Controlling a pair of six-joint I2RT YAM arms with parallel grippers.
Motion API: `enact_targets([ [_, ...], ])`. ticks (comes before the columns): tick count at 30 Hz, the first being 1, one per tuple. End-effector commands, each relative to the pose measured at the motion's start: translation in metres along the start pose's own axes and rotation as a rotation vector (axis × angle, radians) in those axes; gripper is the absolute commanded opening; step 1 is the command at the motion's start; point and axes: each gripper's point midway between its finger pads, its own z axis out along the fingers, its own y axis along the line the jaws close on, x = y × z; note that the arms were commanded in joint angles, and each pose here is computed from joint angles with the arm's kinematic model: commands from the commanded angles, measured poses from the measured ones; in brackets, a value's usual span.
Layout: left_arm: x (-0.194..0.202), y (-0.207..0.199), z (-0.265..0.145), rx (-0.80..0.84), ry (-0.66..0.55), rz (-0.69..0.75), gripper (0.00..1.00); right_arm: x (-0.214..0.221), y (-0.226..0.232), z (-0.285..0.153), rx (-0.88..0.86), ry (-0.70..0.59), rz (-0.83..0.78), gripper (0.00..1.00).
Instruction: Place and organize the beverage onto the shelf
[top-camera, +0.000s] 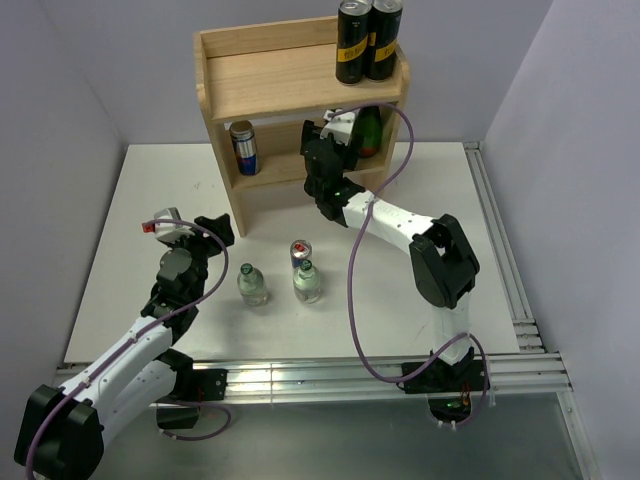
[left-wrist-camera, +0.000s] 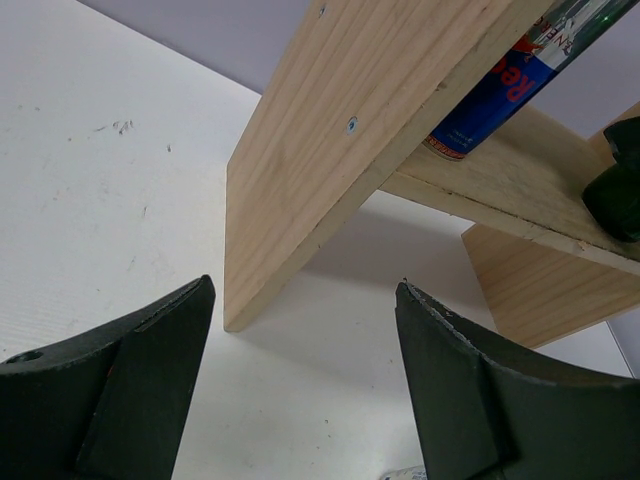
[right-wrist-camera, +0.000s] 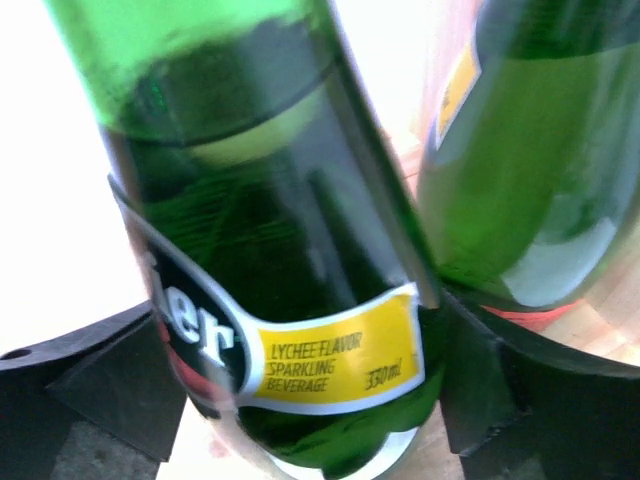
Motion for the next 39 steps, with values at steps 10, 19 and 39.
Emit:
enact_targets([
  [10, -0.022, -0.010, -0.002, 0.028, -0.063, -0.010, 0.79, -0.033, -0.038, -0.001, 0.046, -0.008, 0.039, 1.00],
  [19, -0.023, -0.012, -0.002, 0.034, -0.065, -0.013, 0.79, -0.032, -0.054, -0.017, 0.062, 0.002, 0.051, 1.00],
  [39, -0.023, -0.011, -0.002, 0.030, -0.064, -0.007, 0.79, -0.018, -0.018, -0.014, -0.115, 0.056, 0.001, 1.00],
])
